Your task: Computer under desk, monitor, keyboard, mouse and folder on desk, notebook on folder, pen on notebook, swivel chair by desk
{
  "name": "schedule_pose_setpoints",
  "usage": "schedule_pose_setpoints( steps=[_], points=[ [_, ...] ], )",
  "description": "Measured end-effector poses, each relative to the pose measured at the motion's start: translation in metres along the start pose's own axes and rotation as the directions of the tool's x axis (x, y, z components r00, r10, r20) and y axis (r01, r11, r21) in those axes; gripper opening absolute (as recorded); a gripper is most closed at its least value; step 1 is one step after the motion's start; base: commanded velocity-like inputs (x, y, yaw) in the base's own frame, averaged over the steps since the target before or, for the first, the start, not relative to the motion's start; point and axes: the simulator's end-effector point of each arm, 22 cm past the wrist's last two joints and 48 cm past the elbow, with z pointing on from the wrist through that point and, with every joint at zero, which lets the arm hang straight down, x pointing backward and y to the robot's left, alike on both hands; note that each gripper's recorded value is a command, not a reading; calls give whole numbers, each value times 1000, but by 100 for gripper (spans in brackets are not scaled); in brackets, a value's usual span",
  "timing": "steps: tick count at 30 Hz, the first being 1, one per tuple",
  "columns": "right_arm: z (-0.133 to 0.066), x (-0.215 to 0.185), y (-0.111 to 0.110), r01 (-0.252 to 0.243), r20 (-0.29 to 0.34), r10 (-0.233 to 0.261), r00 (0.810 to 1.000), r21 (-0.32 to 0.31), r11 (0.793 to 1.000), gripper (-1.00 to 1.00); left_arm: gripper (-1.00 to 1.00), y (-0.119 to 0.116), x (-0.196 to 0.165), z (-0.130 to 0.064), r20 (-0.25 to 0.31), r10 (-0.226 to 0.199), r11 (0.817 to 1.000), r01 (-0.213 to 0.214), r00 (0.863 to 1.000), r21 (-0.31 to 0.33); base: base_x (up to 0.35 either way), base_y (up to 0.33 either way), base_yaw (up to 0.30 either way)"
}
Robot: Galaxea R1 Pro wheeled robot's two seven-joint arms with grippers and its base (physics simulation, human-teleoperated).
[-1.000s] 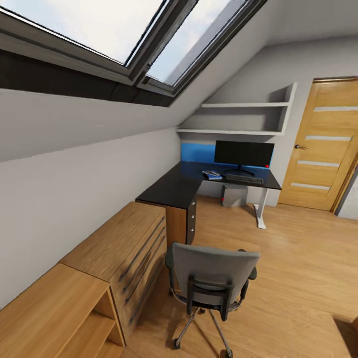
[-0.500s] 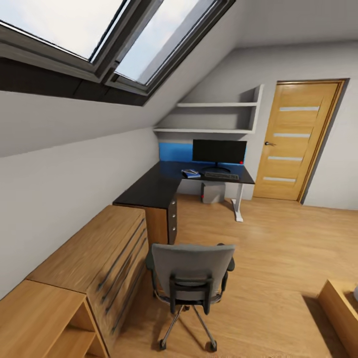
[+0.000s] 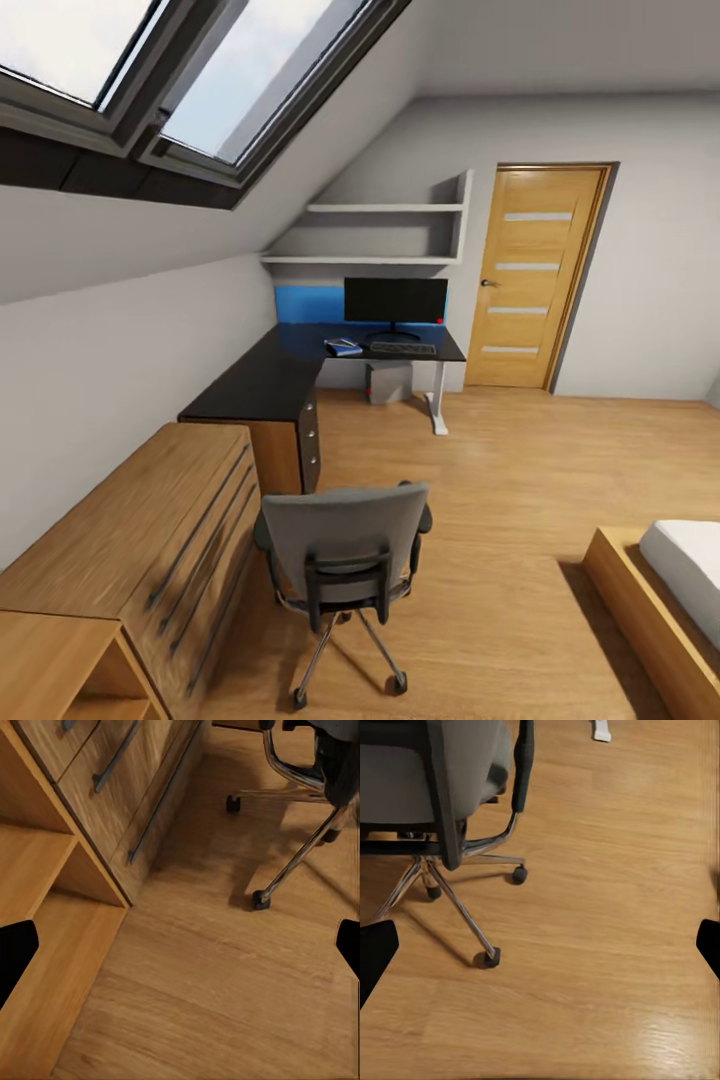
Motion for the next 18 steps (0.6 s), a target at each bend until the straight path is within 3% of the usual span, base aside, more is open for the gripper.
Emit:
schedule_pose_setpoints(
  steps=[18],
  points=[
    [-1,4,0,0,-10,0,1000,-1,1000,100,100,0,4,0,-9,3,1000,-3,1000,0,-2,19,-286]
  ],
)
